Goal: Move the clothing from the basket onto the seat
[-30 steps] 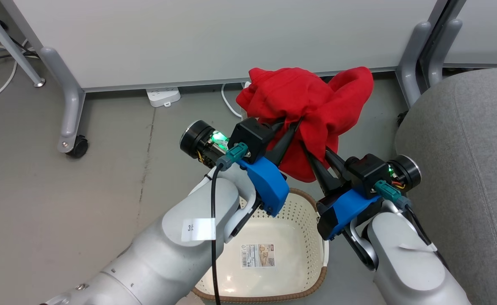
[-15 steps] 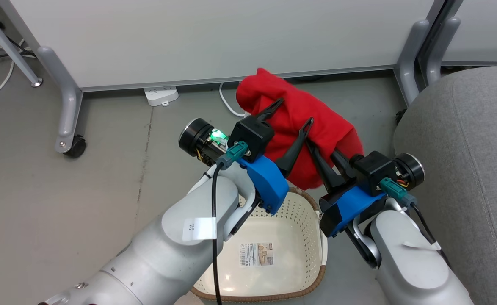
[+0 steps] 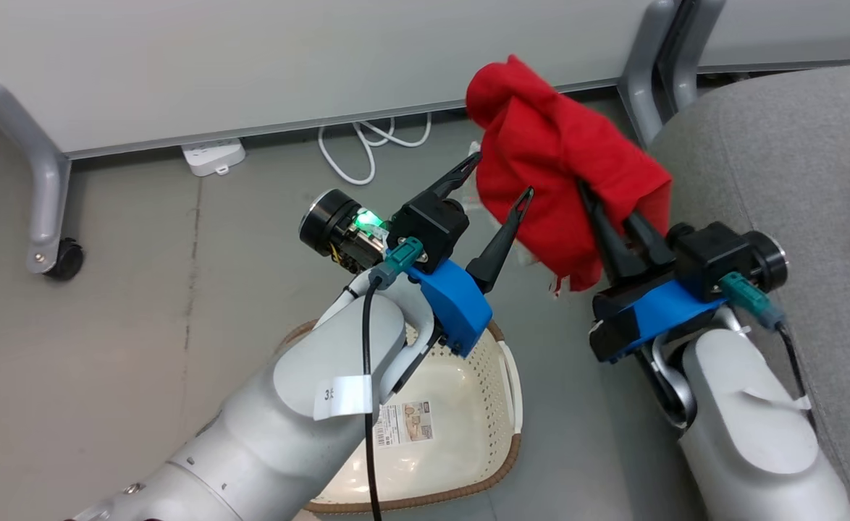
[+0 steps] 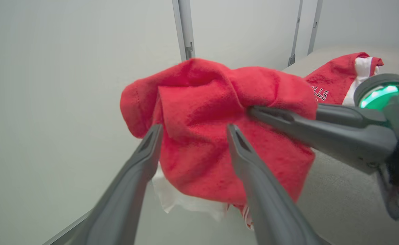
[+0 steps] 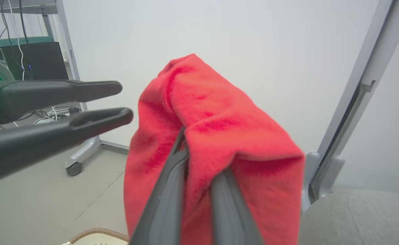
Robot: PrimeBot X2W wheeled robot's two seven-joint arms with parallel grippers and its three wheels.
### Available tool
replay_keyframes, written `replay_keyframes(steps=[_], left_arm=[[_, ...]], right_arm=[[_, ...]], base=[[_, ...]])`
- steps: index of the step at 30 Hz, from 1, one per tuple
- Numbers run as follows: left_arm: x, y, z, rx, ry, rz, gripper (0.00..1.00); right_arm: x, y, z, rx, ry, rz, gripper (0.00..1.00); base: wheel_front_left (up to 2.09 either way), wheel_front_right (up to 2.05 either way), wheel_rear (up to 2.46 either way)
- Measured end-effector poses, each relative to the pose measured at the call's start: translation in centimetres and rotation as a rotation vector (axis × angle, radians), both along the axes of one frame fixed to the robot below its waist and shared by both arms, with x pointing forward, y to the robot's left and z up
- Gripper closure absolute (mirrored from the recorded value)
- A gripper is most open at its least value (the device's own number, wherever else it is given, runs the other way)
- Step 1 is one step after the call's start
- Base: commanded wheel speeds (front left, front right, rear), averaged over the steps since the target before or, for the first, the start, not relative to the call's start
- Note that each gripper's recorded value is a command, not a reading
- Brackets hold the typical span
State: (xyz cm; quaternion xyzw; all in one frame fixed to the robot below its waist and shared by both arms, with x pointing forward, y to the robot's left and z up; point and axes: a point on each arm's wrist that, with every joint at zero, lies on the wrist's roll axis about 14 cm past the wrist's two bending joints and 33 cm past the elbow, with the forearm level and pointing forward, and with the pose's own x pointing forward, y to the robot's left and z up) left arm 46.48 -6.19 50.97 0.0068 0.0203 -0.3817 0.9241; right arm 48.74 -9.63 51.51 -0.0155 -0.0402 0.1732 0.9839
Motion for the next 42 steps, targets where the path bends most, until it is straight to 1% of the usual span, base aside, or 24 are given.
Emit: replay_keyframes(steps=[5,10,16,22,32,37,42], left_arm=[[-0.3,-2.2,-0.5,-0.017,0.001,-0.063,0.0],[-1.1,-4.6,-1.0,-0.03,-0.003,-0.14,0.0],[-2.4,-7.0,-2.0,-0.037,0.007,-0.225,0.0],[-4.1,-9.3,-2.8,-0.046,0.024,-0.315,0.0],[-6.8,-12.0,-3.8,-0.054,0.048,-0.435,0.0],[-7.7,-12.7,-4.2,-0.055,0.058,-0.467,0.0],[-8.0,-13.0,-4.5,-0.052,0.062,-0.482,0.0]], right_arm=[[0.4,-4.5,1.2,-0.008,-0.043,-0.109,1.0],[0.0,-8.9,2.3,-0.024,-0.081,-0.215,1.0],[-1.6,-13.5,2.8,-0.058,-0.1,-0.329,1.0],[-4.2,-18.1,2.8,-0.081,-0.096,-0.456,1.0],[-8.7,-22.8,1.6,-0.096,-0.051,-0.614,1.0],[-10.5,-23.8,0.2,-0.09,-0.008,-0.663,1.0],[-11.2,-24.1,-0.2,-0.082,0.004,-0.687,1.0]], base=[[0.0,0.0,0.0],[0.0,0.0,0.0],[0.0,0.0,0.0],[0.0,0.0,0.0],[0.0,0.0,0.0],[0.0,0.0,0.0],[0.0,0.0,0.0]])
